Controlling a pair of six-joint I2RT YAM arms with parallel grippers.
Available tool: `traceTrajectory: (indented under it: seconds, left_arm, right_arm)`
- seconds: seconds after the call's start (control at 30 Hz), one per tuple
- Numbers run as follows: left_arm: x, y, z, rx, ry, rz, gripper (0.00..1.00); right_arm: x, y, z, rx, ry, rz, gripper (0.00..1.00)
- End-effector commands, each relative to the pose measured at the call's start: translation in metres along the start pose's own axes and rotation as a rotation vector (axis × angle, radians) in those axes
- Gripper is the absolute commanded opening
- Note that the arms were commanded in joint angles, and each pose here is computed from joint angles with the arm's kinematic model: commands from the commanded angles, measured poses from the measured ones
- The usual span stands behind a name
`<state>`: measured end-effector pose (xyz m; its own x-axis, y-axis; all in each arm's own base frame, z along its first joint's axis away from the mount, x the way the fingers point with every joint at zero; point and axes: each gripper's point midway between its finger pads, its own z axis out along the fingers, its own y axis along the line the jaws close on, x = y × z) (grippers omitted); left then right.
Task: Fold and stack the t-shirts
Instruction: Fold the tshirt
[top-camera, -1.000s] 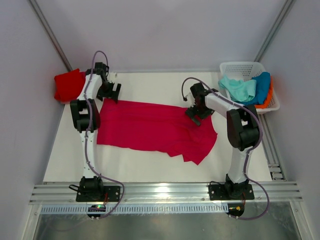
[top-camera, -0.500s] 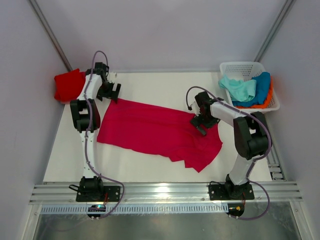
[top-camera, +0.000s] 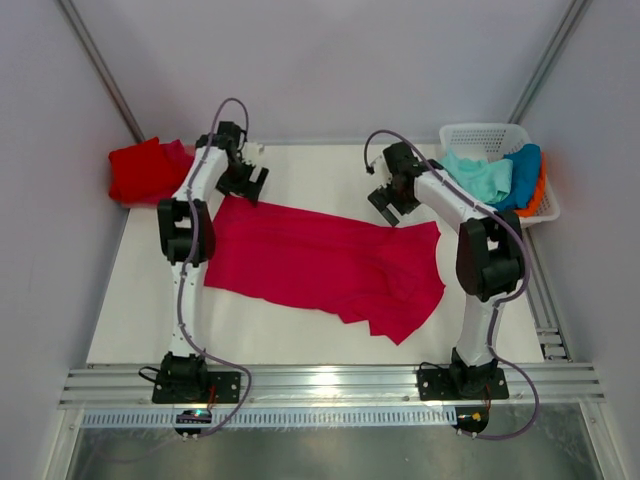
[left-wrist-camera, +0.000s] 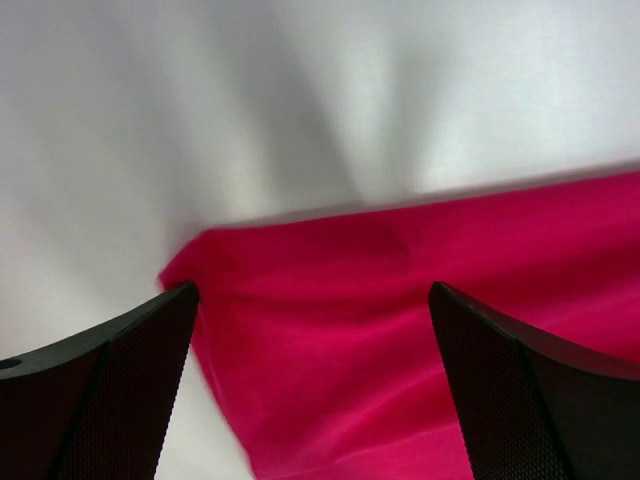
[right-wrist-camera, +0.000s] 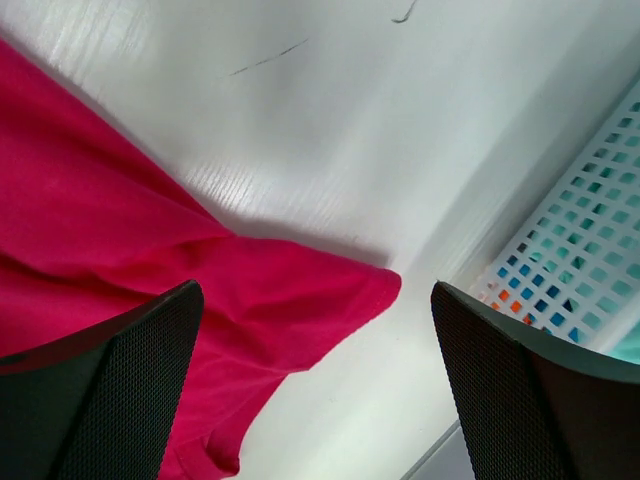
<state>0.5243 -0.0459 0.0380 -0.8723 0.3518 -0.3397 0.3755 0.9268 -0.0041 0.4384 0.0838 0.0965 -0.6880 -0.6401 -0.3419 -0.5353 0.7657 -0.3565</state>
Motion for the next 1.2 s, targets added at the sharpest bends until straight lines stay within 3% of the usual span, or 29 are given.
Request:
traceTrajectory:
  seconds: [0.0,0.1,0.13,0.43,0.73,1.0,1.17]
  left_arm:
    - [-0.045,-0.061,-0.048,0.061,-0.133,0.162,0.99]
    - [-0.048,-0.087,-0.05,0.102,-0.137,0.172,0.99]
    - [-0.05,-0.115,-0.053,0.152,-0.142,0.193,0.99]
    - [-0.051,-0.162,-0.03,0.213,-0.128,0.252,0.99]
    - [-0.044,-0.157,0.021,0.179,-0.086,0.203,0.99]
    - [-0.04,-0.141,0.039,0.046,-0.07,0.231,0.99]
    - [-0.035,-0.133,0.047,-0.045,-0.053,0.273,0.99]
  right_arm:
    - [0.015,0.011,0.022,-0.02,0.073,0.002,0.99]
    - [0.025,0.012,0.03,-0.004,0.097,-0.008,0.99]
    - [0.035,0.008,0.037,0.032,0.12,-0.006,0.99]
    - [0.037,0.004,0.046,0.06,0.135,0.01,0.99]
    - [0.025,-0.005,0.038,0.083,0.104,0.004,0.99]
    - [0.0,-0.041,0.004,0.166,0.025,-0.009,0.99]
    - [0.016,-0.054,0.005,0.222,0.056,-0.009,0.99]
